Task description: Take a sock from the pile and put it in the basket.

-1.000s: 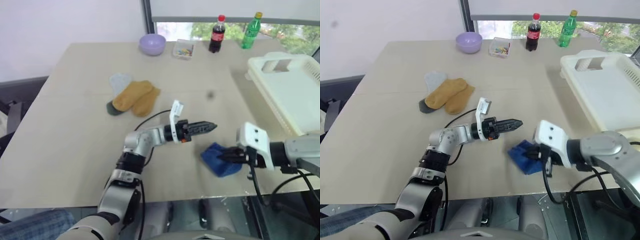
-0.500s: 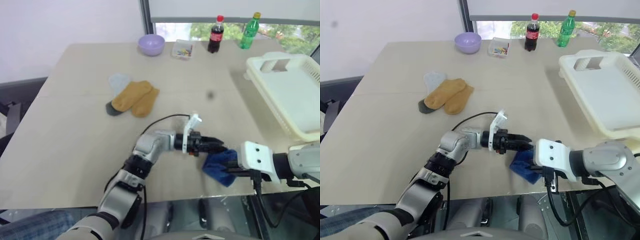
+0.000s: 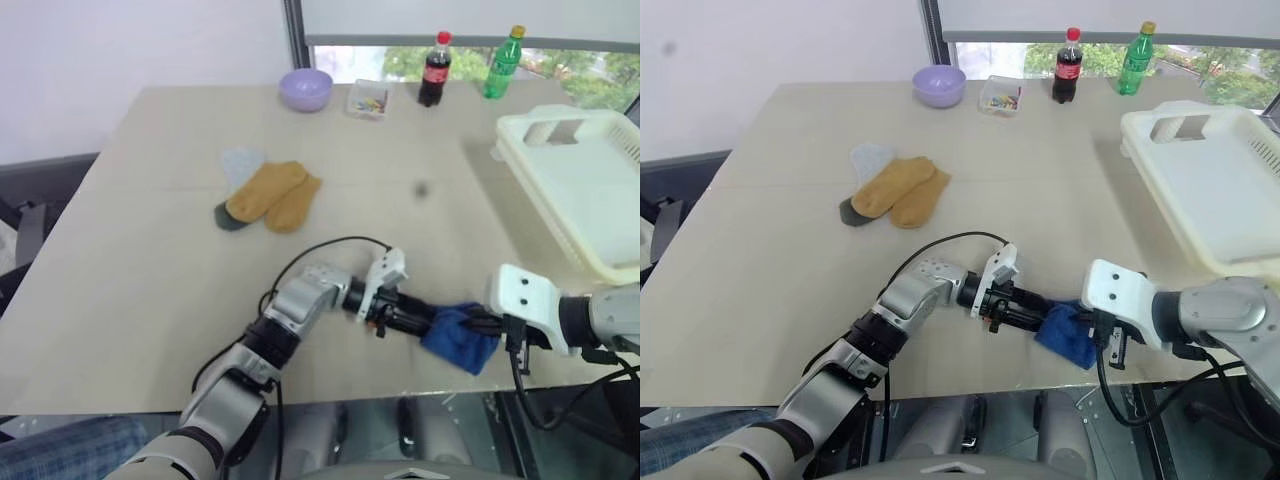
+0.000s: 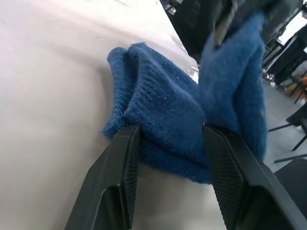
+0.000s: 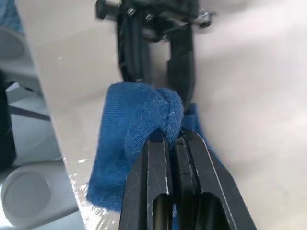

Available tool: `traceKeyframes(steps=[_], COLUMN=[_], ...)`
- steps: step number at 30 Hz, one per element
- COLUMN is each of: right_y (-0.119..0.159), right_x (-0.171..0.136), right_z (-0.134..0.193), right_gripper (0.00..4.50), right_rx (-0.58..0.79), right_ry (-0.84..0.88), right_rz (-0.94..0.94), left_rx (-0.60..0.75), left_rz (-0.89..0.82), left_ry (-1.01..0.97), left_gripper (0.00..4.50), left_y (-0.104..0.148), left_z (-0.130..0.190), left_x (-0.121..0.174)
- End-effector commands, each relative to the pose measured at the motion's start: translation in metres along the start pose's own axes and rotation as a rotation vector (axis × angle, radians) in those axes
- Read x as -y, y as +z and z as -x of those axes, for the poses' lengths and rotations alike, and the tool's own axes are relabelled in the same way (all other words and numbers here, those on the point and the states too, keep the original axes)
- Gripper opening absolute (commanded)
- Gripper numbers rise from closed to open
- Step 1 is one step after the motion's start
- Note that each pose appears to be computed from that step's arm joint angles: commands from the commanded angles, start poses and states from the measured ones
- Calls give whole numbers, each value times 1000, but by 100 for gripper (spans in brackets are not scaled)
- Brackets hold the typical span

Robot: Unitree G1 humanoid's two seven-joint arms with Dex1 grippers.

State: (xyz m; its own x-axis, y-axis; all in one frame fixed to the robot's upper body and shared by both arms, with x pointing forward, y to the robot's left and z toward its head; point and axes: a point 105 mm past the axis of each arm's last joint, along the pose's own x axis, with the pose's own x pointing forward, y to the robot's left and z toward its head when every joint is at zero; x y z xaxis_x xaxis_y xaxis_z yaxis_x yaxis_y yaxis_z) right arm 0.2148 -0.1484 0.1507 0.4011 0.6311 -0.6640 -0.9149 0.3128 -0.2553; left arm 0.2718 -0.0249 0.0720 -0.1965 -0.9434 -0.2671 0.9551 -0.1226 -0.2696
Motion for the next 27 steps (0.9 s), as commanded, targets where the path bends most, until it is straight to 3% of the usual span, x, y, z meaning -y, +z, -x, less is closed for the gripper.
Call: traceKeyframes(steps=[1, 9, 15, 18, 23, 25, 27], right_y=[8, -25, -30, -43, -59, -60, -58], right_x=[9, 19, 34, 36, 33, 31, 28], right_z=[7, 5, -9, -12, -15, -18, -21], right_gripper=[10, 10, 10, 94, 318, 438, 438], right_rx=[26, -77, -25, -60, -80, -57, -4], right_ry=[-61, -109, -170, -154, -89, -55, 8], right_rz=[-10, -119, -83, -28, -61, -100, -190], left_rx=[-48, -46, -22, -11, -11, -11, -5], left_rz=[-6, -1, 14, 19, 18, 18, 20], left_ry=[9, 23, 29, 34, 43, 46, 51], left_gripper=[225, 225, 225, 225, 225, 225, 225], left_y=[-13, -17, -14, -11, -11, -11, -12], left_z=[-5, -5, -5, -5, -4, -5, -6], left_x=[-1, -3, -5, -6, -8, -7, -8])
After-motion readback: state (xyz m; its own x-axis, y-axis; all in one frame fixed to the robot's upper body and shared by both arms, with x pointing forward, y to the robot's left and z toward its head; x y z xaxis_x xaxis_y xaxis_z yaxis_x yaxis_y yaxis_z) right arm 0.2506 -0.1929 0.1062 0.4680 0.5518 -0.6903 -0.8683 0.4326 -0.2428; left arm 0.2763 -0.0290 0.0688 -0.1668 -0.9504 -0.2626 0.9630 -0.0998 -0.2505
